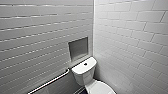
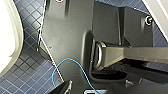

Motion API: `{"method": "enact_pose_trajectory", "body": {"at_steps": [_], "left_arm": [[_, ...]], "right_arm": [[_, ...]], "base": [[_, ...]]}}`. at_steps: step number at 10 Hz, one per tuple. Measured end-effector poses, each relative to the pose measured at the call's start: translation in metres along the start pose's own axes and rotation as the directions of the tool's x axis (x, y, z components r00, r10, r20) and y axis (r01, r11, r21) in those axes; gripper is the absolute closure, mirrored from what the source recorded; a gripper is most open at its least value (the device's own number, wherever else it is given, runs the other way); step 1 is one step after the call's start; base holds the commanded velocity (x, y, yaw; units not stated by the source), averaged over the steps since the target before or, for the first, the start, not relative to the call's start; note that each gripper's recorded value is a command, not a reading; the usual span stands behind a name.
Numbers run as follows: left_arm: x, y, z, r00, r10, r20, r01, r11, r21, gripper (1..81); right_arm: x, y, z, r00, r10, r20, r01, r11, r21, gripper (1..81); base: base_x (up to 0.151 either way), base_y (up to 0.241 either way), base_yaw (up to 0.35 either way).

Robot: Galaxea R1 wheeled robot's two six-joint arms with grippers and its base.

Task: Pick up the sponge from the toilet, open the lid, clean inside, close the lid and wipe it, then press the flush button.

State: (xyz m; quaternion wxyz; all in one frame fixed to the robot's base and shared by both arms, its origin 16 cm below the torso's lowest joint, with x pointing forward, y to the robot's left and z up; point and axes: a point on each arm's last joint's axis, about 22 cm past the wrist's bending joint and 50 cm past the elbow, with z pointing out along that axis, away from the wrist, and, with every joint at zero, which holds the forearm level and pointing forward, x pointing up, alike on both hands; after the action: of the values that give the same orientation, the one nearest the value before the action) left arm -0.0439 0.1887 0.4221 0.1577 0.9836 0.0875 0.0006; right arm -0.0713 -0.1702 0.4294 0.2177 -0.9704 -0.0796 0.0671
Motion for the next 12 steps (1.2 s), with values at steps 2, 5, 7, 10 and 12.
{"method": "enact_pose_trajectory", "body": {"at_steps": [2,5,7,10,12], "left_arm": [[0.000,0.000,0.000,1.000,0.000,0.000,0.000,1.000,0.000,1.0],[-0.011,-0.001,0.000,1.000,-0.004,0.009,0.004,1.000,0.000,1.0],[0.007,0.001,0.000,1.000,0.003,-0.014,-0.003,1.000,-0.002,1.0],[-0.004,0.001,0.000,1.000,0.001,0.002,-0.001,1.000,-0.003,1.0],[0.001,0.001,0.000,1.000,0.002,-0.006,-0.002,1.000,-0.002,1.0]], "right_arm": [[-0.001,0.000,0.002,1.000,-0.001,0.001,0.001,1.000,-0.007,81.1],[-0.013,0.001,0.001,1.000,0.002,0.016,-0.002,1.000,-0.008,81.1],[0.003,0.000,0.002,1.000,-0.004,-0.007,0.004,1.000,-0.007,81.1],[-0.007,0.001,0.001,1.000,0.001,0.007,-0.001,1.000,-0.009,81.1],[-0.005,0.001,0.001,1.000,0.000,0.004,0.000,1.000,-0.008,81.1]], "base": [[0.000,0.000,0.000],[0.077,0.000,0.000],[0.080,0.000,0.000],[0.083,0.000,0.000],[0.087,0.000,0.000]]}}
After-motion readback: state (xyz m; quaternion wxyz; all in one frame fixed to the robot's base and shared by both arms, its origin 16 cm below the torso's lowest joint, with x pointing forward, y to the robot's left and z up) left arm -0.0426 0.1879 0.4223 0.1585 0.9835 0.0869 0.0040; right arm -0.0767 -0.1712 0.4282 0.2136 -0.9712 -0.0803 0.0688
